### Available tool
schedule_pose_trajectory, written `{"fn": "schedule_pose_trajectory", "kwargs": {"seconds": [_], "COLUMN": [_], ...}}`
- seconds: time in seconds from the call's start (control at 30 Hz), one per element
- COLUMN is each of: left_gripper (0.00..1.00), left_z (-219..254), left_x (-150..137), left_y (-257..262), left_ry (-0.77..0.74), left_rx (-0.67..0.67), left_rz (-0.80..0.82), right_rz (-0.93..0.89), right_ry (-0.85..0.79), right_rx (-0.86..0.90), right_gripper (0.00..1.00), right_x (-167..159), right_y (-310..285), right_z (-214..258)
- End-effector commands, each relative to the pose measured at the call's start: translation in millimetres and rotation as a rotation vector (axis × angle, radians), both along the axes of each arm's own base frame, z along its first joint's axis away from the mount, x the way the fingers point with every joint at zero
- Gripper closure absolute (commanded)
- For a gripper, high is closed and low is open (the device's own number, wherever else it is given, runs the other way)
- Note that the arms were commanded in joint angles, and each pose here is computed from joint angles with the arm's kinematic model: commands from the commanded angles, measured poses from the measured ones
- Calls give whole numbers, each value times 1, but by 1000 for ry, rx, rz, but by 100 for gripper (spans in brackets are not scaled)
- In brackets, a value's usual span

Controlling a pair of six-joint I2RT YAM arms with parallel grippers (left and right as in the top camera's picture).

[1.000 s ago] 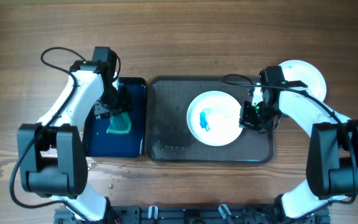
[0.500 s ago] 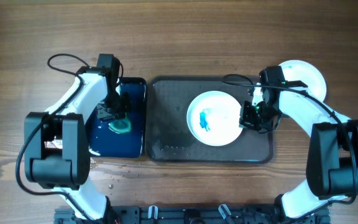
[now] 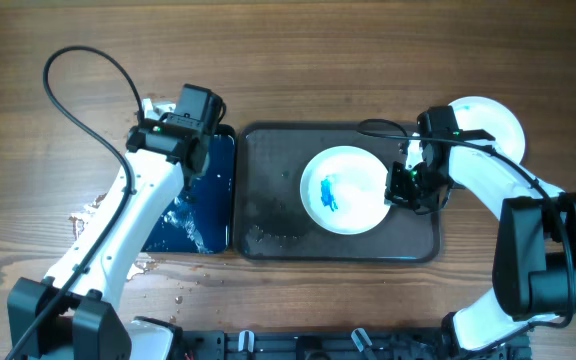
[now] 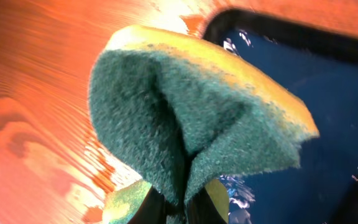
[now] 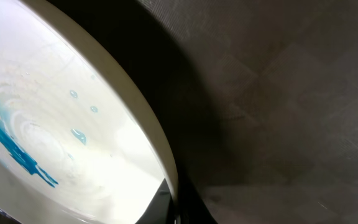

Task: Clean dirty plates on tray and stack at the side
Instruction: 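Grasp the green sponge in the water tray with the left gripper, then scrub the blue-smeared plate with the sponge while the right gripper holds the rim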

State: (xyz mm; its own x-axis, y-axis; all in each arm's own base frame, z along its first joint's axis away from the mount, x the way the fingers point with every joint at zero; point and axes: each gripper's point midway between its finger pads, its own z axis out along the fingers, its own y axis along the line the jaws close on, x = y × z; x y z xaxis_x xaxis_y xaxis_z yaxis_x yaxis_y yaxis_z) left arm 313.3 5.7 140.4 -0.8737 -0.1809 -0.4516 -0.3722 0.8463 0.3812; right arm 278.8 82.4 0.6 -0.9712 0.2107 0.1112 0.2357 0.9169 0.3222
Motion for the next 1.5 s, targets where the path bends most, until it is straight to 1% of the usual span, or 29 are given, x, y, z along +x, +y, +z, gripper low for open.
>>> {"fn": "schedule_pose_trajectory", "kwargs": {"seconds": [0.0, 0.17, 0.37, 0.6, 0.63, 0.73, 0.8, 0.83, 0.93, 1.0, 1.2, 1.33, 1.47], "left_gripper": [96, 96, 96, 96, 96, 96, 96, 96, 96, 96, 96, 96, 96], "left_z": [32, 48, 58, 58, 52, 4, -23, -37, -68, -78, -77, -76, -63], "left_x": [16, 37, 39, 39, 39, 36, 30, 26, 19, 16, 15, 12, 10], "left_y": [17, 17, 20, 19, 15, -29, -46, -49, -46, -48, -53, -58, -81], "left_ry": [-172, -318, -356, -353, -337, -177, -71, -20, 100, 149, 172, 186, 174], "left_rx": [173, 193, 249, 243, 209, -150, -327, -384, -468, -539, -657, -696, -747], "left_rz": [74, 104, 114, 112, 101, 16, 14, 28, 87, 80, 71, 71, 2], "right_rz": [5, 4, 4, 4, 4, 4, 4, 5, 5, 4, 4, 4, 5], "right_ry": [7, 4, 4, 4, 4, 5, 6, 7, 8, 8, 7, 8, 7], "right_rx": [-7, -6, -7, -7, -7, -7, -7, -7, -7, -7, -7, -7, -6], "right_gripper": [96, 96, 96, 96, 96, 96, 96, 95, 96, 96, 96, 96, 96], "right_x": [3, 4, 4, 4, 4, 4, 4, 3, 3, 3, 3, 3, 3], "right_y": [0, 0, 0, 0, 0, 0, 0, 0, 0, 0, 0, 0, 0], "right_z": [-8, -8, -8, -8, -8, -8, -8, -8, -8, -8, -8, -8, -8]}}
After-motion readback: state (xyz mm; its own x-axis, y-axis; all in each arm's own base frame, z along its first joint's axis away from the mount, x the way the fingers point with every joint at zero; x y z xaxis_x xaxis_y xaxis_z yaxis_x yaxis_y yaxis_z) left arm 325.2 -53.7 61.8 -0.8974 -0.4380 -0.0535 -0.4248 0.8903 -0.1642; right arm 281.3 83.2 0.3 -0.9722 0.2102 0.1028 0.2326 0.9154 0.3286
